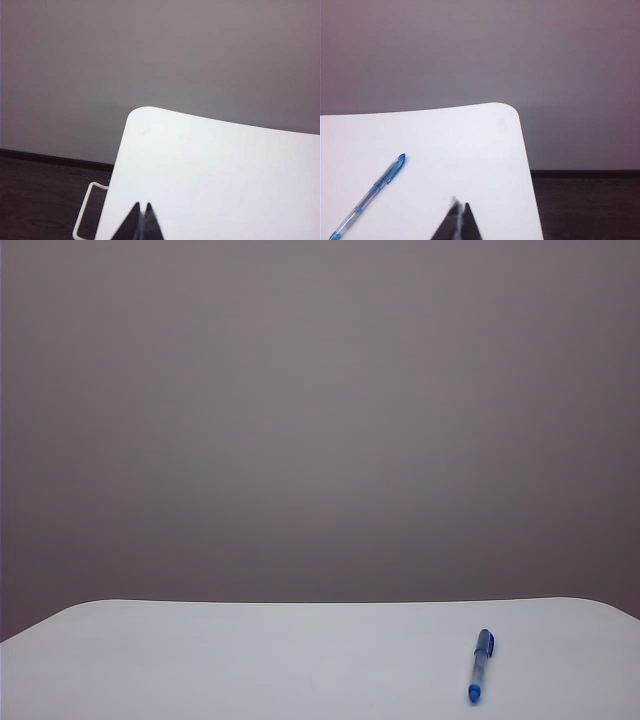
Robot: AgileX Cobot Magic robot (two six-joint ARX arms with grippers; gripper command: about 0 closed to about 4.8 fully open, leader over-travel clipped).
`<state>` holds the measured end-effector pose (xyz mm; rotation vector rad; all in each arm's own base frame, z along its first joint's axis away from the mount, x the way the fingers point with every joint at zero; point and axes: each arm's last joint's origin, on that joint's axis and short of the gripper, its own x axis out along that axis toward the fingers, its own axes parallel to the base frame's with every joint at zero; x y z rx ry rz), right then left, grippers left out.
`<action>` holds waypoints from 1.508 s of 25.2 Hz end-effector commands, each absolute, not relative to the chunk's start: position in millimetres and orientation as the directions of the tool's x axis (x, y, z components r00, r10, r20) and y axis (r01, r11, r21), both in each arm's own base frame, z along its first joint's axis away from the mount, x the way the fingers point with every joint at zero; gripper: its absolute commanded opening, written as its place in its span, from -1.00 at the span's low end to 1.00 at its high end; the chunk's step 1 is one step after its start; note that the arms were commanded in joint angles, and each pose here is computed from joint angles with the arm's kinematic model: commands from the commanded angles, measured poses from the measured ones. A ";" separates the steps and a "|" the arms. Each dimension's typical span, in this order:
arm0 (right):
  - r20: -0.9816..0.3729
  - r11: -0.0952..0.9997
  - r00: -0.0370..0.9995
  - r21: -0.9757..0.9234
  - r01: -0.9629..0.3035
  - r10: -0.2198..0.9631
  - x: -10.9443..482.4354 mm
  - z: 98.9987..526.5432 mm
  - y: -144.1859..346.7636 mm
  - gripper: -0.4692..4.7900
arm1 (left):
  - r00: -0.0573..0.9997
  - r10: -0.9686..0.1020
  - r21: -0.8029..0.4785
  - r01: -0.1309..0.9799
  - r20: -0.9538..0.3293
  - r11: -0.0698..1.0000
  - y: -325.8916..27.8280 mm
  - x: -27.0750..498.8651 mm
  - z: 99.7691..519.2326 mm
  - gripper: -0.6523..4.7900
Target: Pick up the pen and remove the cap.
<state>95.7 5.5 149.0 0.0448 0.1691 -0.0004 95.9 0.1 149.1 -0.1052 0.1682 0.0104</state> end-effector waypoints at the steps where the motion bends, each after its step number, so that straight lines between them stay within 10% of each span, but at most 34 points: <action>1: -0.157 0.999 0.988 0.043 0.004 0.002 96.3 148.5 5.5 -0.82 | 0.985 0.004 -0.103 -0.022 -0.171 0.994 0.1 95.9 148.5 -0.78; 12: -0.060 0.931 0.998 0.365 -0.008 0.032 97.1 159.1 6.4 -0.83 | 0.976 -0.183 -0.310 0.140 -0.116 0.940 -5.3 93.9 162.0 -0.78; 23: 0.057 0.922 0.998 0.386 -0.001 -0.023 85.8 224.9 3.9 -0.83 | 0.994 -0.105 -0.259 0.108 0.026 0.960 -3.0 79.7 232.9 -0.78; 38: -0.197 0.948 0.955 0.275 -0.161 0.220 206.1 322.6 21.2 -0.82 | 0.902 -0.231 -0.041 0.232 -0.366 0.972 -6.8 169.4 318.6 -0.78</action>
